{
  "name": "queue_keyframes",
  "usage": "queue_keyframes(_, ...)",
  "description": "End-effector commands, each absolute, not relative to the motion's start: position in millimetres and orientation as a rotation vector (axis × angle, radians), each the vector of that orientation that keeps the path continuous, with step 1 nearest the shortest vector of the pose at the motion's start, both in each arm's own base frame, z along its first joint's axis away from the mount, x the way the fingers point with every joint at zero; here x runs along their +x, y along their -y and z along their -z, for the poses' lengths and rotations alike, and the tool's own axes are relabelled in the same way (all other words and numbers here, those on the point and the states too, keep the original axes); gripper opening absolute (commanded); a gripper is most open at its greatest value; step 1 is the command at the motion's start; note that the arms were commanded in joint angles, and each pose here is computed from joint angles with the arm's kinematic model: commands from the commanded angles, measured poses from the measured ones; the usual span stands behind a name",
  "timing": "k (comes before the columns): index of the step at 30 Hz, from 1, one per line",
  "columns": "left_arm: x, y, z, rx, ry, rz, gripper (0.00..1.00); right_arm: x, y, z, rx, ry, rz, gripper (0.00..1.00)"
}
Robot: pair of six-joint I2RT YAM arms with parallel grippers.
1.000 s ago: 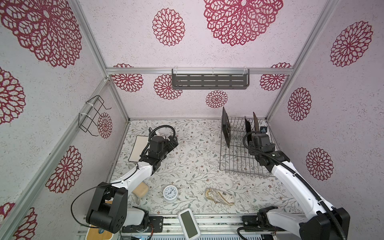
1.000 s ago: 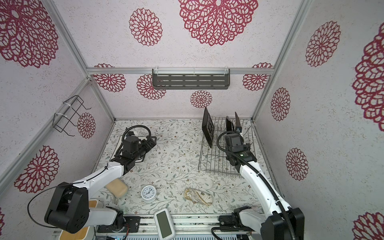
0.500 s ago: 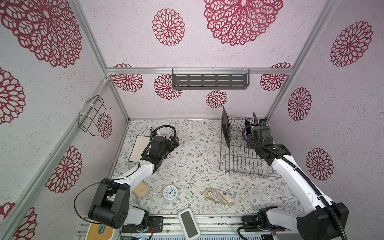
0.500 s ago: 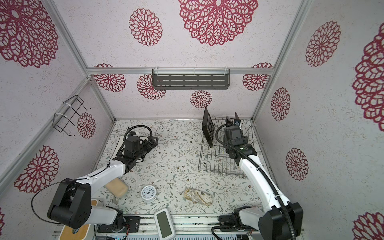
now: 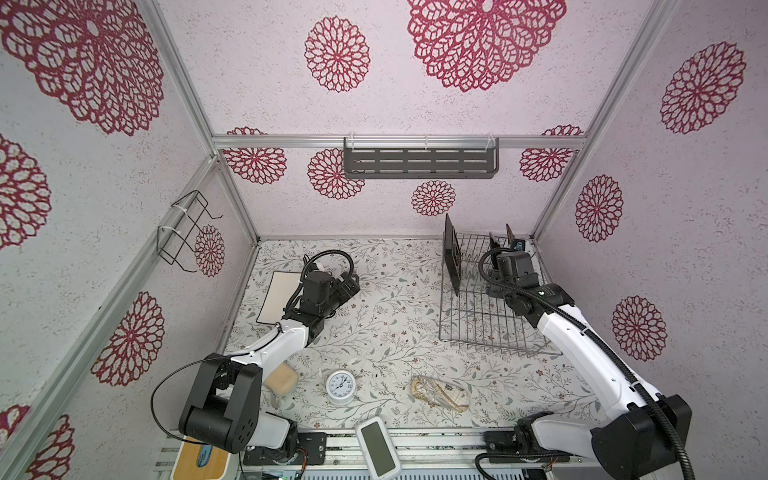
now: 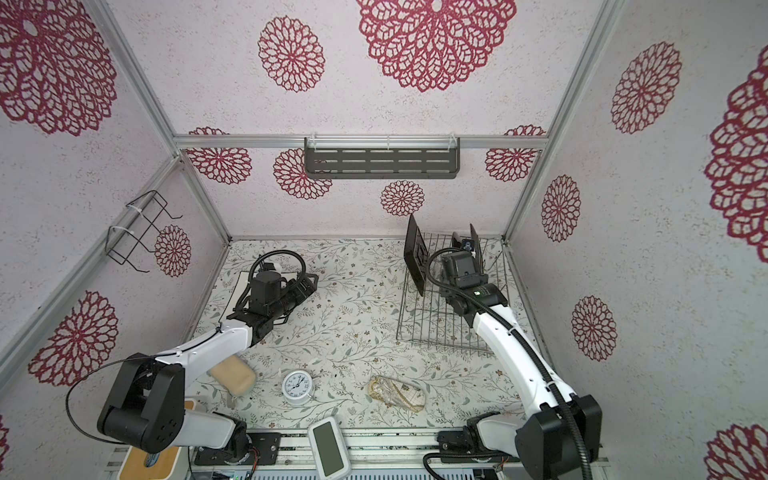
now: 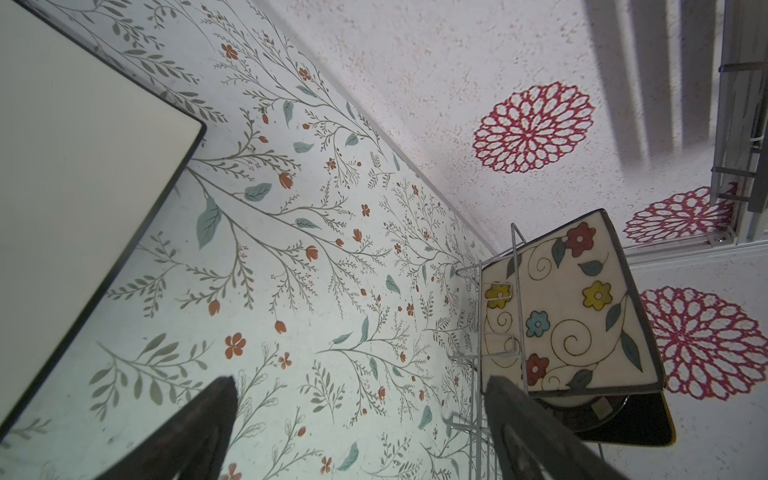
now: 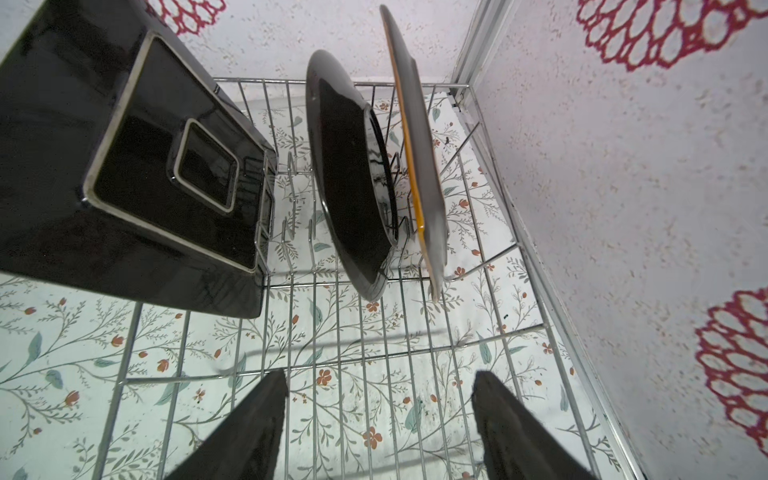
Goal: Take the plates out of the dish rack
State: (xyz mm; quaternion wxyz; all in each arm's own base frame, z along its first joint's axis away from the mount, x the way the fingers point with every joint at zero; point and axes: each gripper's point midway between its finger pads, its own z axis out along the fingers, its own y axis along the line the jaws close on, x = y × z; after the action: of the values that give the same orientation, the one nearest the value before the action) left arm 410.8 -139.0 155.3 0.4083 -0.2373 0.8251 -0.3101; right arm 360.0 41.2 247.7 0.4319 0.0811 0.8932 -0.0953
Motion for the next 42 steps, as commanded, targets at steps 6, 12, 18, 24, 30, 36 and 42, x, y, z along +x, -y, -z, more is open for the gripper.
queue_keyframes(6,414.0,148.8,-161.2,-0.544,-2.049,0.835,0.97,370.9,-69.7,-259.1,0.21,-2.201,0.173,0.73)
queue_keyframes(12,406.3,147.8,-157.4,-0.542,-2.049,0.846,0.97,382.1,-89.3,-261.8,0.187,-2.21,0.188,0.73)
queue_keyframes(18,407.5,151.1,-158.3,-0.522,-2.055,0.86,0.97,390.7,-113.4,-263.0,0.144,-2.218,0.156,0.73)
queue_keyframes(24,409.6,150.7,-152.3,-0.523,-2.07,0.875,0.97,399.0,-132.5,-258.3,0.108,-2.231,0.155,0.74)
queue_keyframes(30,411.6,147.4,-152.3,-0.526,-2.068,0.89,0.97,411.1,-145.7,-253.8,0.084,-2.244,0.181,0.74)
queue_keyframes(36,411.8,143.5,-148.8,-0.537,-2.068,0.893,0.97,415.8,-162.9,-252.1,0.046,-2.252,0.168,0.74)
queue_keyframes(42,412.6,141.6,-146.5,-0.543,-2.071,0.905,0.97,431.3,-167.2,-245.9,0.058,-2.237,0.218,0.77)
